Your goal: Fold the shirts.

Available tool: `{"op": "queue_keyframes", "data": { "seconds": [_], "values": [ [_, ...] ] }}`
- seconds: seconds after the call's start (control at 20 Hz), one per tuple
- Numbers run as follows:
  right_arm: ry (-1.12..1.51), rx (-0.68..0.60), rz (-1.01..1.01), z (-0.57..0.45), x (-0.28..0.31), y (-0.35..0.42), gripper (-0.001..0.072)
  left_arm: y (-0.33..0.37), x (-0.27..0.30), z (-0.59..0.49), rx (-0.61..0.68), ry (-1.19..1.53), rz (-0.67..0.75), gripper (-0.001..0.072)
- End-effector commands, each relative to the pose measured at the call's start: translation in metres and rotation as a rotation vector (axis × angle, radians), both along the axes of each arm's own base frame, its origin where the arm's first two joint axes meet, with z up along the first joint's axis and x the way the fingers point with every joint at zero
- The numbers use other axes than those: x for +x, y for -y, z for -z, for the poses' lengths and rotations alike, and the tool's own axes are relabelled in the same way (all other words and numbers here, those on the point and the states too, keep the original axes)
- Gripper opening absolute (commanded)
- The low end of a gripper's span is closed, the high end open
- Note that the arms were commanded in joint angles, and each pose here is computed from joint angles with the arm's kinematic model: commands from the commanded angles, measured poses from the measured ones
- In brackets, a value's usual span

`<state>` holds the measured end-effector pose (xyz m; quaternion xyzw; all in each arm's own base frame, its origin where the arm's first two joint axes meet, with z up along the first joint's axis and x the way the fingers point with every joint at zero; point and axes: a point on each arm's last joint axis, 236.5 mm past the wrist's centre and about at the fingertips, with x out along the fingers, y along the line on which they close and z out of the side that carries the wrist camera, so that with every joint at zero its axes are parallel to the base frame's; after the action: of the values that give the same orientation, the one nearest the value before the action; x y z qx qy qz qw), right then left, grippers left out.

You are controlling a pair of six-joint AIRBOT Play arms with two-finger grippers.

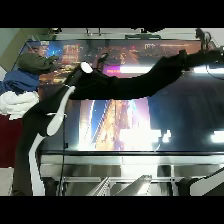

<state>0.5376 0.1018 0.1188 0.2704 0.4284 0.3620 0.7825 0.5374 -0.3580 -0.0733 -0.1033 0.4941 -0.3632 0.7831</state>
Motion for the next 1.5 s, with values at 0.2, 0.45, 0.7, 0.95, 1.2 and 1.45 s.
{"op": "queue_keyframes", "data": {
  "seconds": [0.2,0.45,0.7,0.95,1.2,1.45],
  "values": [
    [0.092,0.124,-0.099,-0.056,-0.014,-0.129,0.0023,0.056,-0.013,0.006,-0.025,0.067,0.011,0.0015],
    [0.069,0.139,-0.11,-0.036,-0.013,-0.186,0.0023,-0.016,-0.027,-0.055,0.005,-0.038,0.082,0.0013],
    [0.094,0.178,-0.054,-0.015,-0.004,-0.259,0.0024,-0.192,-0.02,-0.204,-0.004,0.046,-0.082,0.0013],
    [0.157,0.284,0.099,0.02,0.003,-0.36,0.0036,-0.299,-0.026,-0.275,-0.105,0.152,-0.304,0.0015],
    [0.311,0.367,0.068,0.054,-0.031,-0.44,0.0468,-0.305,-0.032,-0.265,-0.217,0.135,-0.299,0.0015],
    [0.453,0.414,0.001,0.01,-0.024,-0.419,0.0305,-0.305,-0.032,-0.257,-0.217,0.12,-0.285,0.0015]
  ]
}}
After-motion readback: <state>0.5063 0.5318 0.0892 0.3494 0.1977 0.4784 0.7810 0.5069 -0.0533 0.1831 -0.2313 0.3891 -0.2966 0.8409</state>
